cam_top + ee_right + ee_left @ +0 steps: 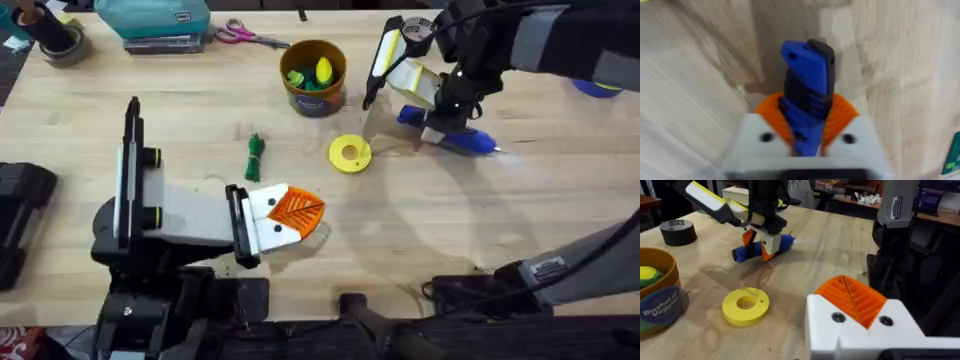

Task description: Pick up the gripper from the table and insert it into the empty holder that is missing its gripper. Then pick up a screw, insert it into the mounting hole, and use the screwdriver to tighten it. Finally, clean up the table by picking up the vegetable and placing it into the bucket.

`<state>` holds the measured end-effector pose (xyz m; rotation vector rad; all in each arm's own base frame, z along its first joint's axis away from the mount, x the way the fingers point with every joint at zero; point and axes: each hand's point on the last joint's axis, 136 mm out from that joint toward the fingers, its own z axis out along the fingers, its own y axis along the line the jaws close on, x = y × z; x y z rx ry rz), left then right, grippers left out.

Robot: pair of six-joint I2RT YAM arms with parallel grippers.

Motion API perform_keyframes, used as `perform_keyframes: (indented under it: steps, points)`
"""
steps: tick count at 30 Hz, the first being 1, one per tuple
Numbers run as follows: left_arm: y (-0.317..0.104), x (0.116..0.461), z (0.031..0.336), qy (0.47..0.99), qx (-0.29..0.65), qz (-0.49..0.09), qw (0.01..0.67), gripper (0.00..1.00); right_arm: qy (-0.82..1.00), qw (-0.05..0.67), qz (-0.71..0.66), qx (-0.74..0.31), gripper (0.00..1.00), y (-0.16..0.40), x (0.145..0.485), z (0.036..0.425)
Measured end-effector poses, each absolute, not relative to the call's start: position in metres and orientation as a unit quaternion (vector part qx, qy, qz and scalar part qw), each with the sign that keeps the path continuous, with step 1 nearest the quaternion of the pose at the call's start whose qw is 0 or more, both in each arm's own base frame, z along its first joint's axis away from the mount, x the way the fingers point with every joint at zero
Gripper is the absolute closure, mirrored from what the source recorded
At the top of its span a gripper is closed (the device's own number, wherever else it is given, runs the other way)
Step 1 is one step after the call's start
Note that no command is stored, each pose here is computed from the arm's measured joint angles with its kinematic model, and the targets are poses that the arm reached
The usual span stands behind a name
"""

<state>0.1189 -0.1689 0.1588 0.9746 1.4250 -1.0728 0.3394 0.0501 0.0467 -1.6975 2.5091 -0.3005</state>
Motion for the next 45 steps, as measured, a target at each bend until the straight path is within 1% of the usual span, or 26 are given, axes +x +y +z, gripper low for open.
perform_keyframes:
  steps: [1, 2, 3, 4, 5, 6, 14, 15, 16, 17, 18, 20, 21, 22, 26, 31, 34, 37, 41, 43, 45]
  points:
    - [-0.169, 0.119, 0.159, 0.596, 0.408, -0.449, 0.527, 0.998, 0.823, 0.048, -0.1, -0.557, 0.575, 0.05, 0.34, 0.047]
    - [-0.169, 0.119, 0.159, 0.596, 0.408, -0.449, 0.527, 0.998, 0.822, 0.048, -0.102, -0.558, 0.442, 0.049, 0.34, 0.047]
    - [-0.169, 0.119, 0.159, 0.596, 0.408, -0.449, 0.527, 0.998, 0.822, 0.048, -0.102, -0.558, 0.273, 0.049, 0.34, 0.047]
    - [-0.169, 0.119, 0.159, 0.596, 0.408, -0.449, 0.527, 0.998, 0.821, 0.047, -0.103, -0.559, 0.136, 0.049, 0.34, 0.047]
    - [-0.169, 0.119, 0.159, 0.596, 0.408, -0.449, 0.527, 0.998, 0.82, 0.046, -0.104, -0.561, 0.036, 0.048, 0.34, 0.047]
    - [-0.169, 0.119, 0.159, 0.596, 0.408, -0.449, 0.527, 0.998, 0.82, 0.046, -0.104, -0.561, 0.014, 0.048, 0.34, 0.047]
    - [-0.169, 0.119, 0.159, 0.596, 0.408, -0.449, 0.527, 0.998, 0.829, 0.049, -0.105, -0.548, 0.006, 0.048, 0.34, 0.048]
    - [-0.169, 0.119, 0.159, 0.595, 0.408, -0.448, 0.527, 0.937, 0.833, 0.051, -0.105, -0.54, 0.006, 0.048, 0.34, 0.049]
    - [-0.169, 0.119, 0.159, 0.595, 0.409, -0.448, 0.527, 0.81, 0.839, 0.056, -0.106, -0.531, 0.006, 0.048, 0.341, 0.051]
    - [-0.169, 0.119, 0.159, 0.595, 0.409, -0.448, 0.527, 0.64, 0.845, 0.063, -0.107, -0.52, 0.006, 0.048, 0.342, 0.056]
    - [-0.169, 0.119, 0.159, 0.595, 0.408, -0.448, 0.527, 0.492, 0.85, 0.072, -0.109, -0.51, 0.007, 0.048, 0.342, 0.061]
    - [-0.169, 0.119, 0.159, 0.595, 0.409, -0.448, 0.527, 0.162, 0.861, 0.101, -0.115, -0.484, 0.006, 0.049, 0.345, 0.079]
    - [-0.169, 0.119, 0.159, 0.596, 0.408, -0.449, 0.526, 0.056, 0.866, 0.117, -0.118, -0.471, 0.006, 0.049, 0.346, 0.089]
    - [-0.169, 0.119, 0.159, 0.596, 0.408, -0.448, 0.527, 0.025, 0.871, 0.137, -0.121, -0.455, 0.006, 0.049, 0.346, 0.102]
    - [-0.169, 0.119, 0.159, 0.596, 0.408, -0.448, 0.527, 0.015, 0.887, 0.214, -0.127, -0.39, 0.006, 0.049, 0.344, 0.15]
    - [-0.168, 0.124, 0.16, 0.599, 0.402, -0.438, 0.536, 0.016, 0.903, 0.307, -0.11, -0.28, 0.006, 0.046, 0.333, 0.205]
    - [-0.165, 0.133, 0.168, 0.606, 0.378, -0.434, 0.548, 0.015, 0.903, 0.365, -0.089, -0.21, 0.006, 0.044, 0.321, 0.239]
    - [-0.16, 0.144, 0.182, 0.613, 0.34, -0.431, 0.569, 0.016, 0.897, 0.416, -0.059, -0.135, 0.005, 0.04, 0.303, 0.27]
    - [-0.153, 0.158, 0.191, 0.637, 0.28, -0.431, 0.575, 0.015, 0.9, 0.434, -0.013, -0.039, 0.006, 0.031, 0.266, 0.286]
    - [-0.149, 0.161, 0.203, 0.643, 0.256, -0.429, 0.581, 0.016, 0.904, 0.427, 0.007, 0.004, 0.006, 0.027, 0.245, 0.286]
    - [-0.145, 0.163, 0.222, 0.648, 0.237, -0.425, 0.586, 0.015, 0.907, 0.418, 0.02, 0.036, 0.006, 0.023, 0.228, 0.284]
